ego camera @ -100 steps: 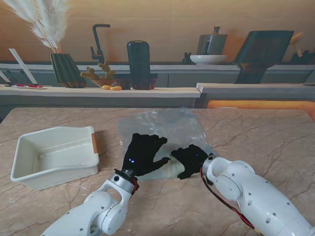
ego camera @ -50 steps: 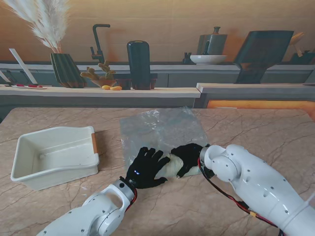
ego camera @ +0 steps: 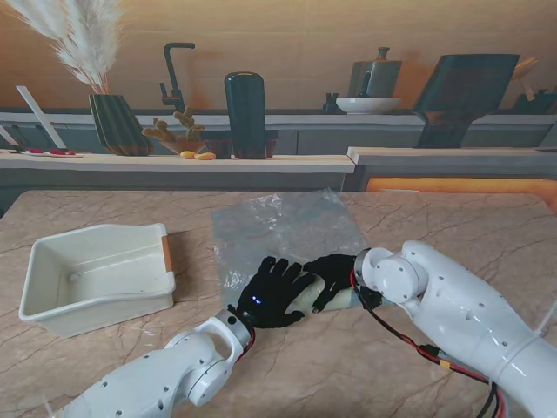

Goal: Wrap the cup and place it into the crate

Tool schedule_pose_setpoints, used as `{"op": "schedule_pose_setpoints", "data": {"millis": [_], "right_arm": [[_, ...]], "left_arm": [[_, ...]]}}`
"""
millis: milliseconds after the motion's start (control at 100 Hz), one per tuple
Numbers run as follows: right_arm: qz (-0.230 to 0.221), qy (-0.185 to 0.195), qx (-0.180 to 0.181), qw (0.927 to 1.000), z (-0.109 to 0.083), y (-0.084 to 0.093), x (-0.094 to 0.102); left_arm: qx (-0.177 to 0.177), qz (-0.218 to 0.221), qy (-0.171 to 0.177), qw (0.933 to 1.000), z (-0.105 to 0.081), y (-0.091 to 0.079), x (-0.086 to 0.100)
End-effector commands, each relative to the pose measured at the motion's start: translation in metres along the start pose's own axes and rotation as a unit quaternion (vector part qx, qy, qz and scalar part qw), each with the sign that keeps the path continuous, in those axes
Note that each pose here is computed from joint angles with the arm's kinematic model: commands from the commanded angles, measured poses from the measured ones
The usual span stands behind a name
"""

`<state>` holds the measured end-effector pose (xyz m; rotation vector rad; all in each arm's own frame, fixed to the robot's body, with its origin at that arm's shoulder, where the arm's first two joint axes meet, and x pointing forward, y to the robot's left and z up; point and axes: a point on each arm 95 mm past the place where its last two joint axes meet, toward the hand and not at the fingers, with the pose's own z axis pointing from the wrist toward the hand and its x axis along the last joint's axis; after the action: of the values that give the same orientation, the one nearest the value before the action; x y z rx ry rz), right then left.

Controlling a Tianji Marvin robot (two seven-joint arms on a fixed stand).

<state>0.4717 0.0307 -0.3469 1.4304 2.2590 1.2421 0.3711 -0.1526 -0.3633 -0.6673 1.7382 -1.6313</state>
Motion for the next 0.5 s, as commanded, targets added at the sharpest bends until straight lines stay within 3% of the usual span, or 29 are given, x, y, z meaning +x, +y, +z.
{"op": "schedule_pose_setpoints", "data": {"millis": [0,260,490], "right_arm": [[0.017,-0.017,0.071,0.9971,0.008,-0.052,-0.014],[0.073,-0.015,0.093,0.9928,0.007,-0.051,-0.025],[0.094,-0.021,0.044,0.9944,-0.001,-0.048,-0.033]], "left_arm": [[-0.008,-0.009,-0.004,0.9999,0.008,0.000,0.001],[-0.038,-0.014,-0.011,0.9991,0.019,0.017,-0.007],[-0.060,-0.014,-0.021,0.9979,0.018,0.026,-0.014]]}}
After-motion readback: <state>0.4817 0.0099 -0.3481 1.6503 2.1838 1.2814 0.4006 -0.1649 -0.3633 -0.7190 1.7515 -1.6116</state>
